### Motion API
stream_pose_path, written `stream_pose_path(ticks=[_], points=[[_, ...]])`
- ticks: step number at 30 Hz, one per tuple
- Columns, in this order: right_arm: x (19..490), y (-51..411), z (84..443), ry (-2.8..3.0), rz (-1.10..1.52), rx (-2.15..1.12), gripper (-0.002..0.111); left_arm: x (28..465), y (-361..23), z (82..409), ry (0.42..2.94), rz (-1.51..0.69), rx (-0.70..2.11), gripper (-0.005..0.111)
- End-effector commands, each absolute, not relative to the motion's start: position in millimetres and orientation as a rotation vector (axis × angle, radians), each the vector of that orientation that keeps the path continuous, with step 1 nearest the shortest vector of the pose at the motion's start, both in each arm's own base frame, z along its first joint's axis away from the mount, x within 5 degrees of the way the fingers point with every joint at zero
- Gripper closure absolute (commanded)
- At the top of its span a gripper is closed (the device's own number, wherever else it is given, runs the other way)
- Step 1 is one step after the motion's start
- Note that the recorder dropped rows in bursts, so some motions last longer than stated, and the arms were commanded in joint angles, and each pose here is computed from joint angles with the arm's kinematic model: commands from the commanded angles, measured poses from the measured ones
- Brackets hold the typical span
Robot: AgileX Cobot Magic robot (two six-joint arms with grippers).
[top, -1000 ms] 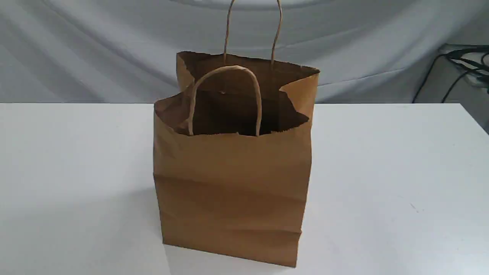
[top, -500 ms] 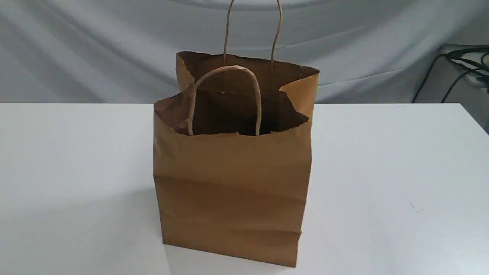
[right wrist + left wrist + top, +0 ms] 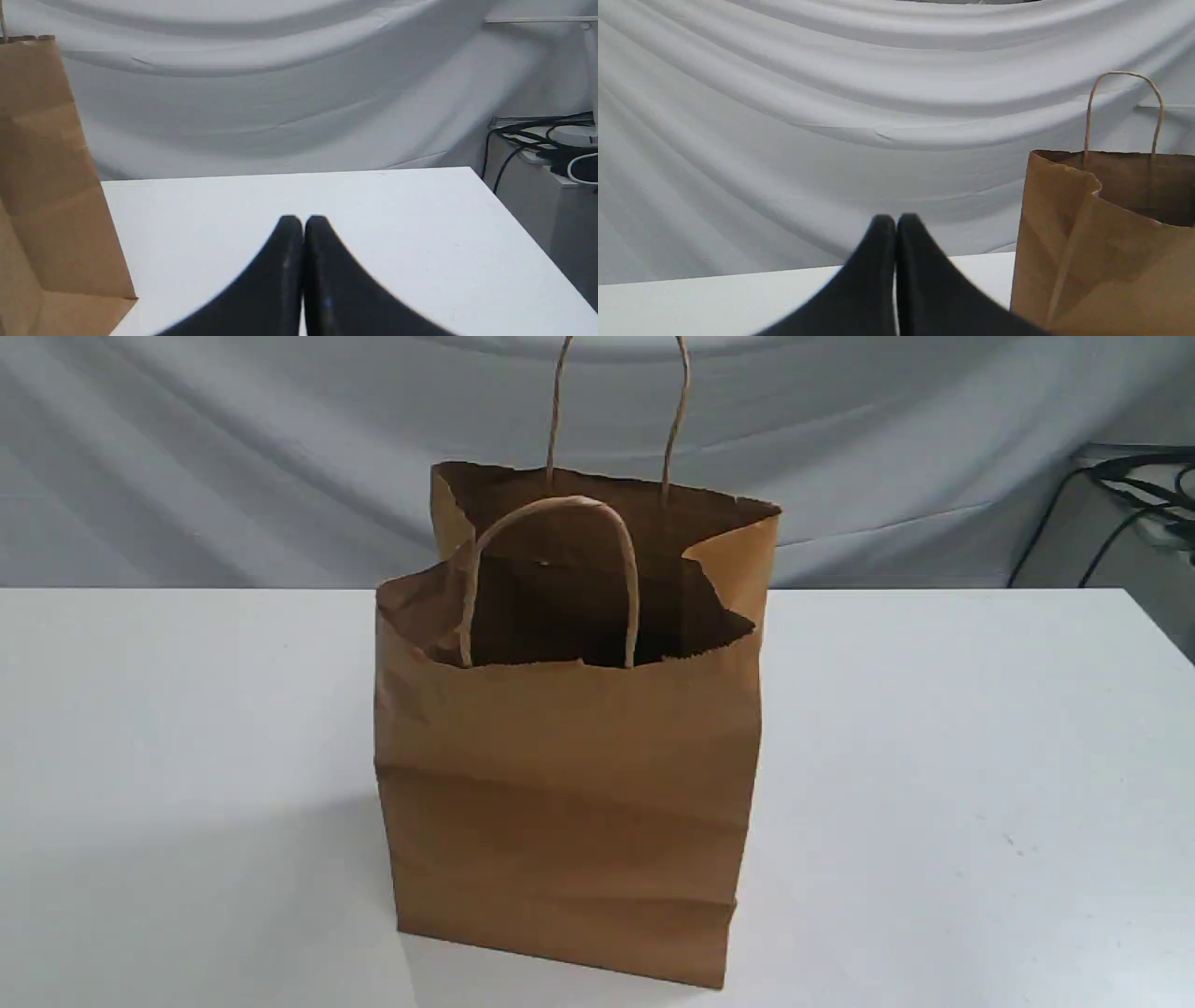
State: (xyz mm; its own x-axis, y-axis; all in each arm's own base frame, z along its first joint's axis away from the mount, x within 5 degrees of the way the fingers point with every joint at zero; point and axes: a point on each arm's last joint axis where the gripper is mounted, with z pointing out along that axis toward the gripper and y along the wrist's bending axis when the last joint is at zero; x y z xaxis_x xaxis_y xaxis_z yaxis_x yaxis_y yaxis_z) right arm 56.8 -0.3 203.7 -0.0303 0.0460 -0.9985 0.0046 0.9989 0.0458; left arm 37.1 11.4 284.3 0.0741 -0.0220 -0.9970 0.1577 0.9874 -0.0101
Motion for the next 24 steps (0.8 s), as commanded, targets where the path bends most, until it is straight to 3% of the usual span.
stream_pose_path(ticks=[1,9,24], points=[[56.4,-0.6,202.5,1.601,0.034,0.052,0.108,37.6,10.9,282.0,1.498,-0.149,0.106,0.107],[56.4,-0.6,202.5,1.601,0.034,0.052,0.108,36.3,6.6,285.2,1.443,-0.189,0.079,0.107],[56.4,-0.6,202.5,1.601,0.034,0.052,0.108,52.4,-2.8,233.1,1.432,-0.088,0.01,0.107]])
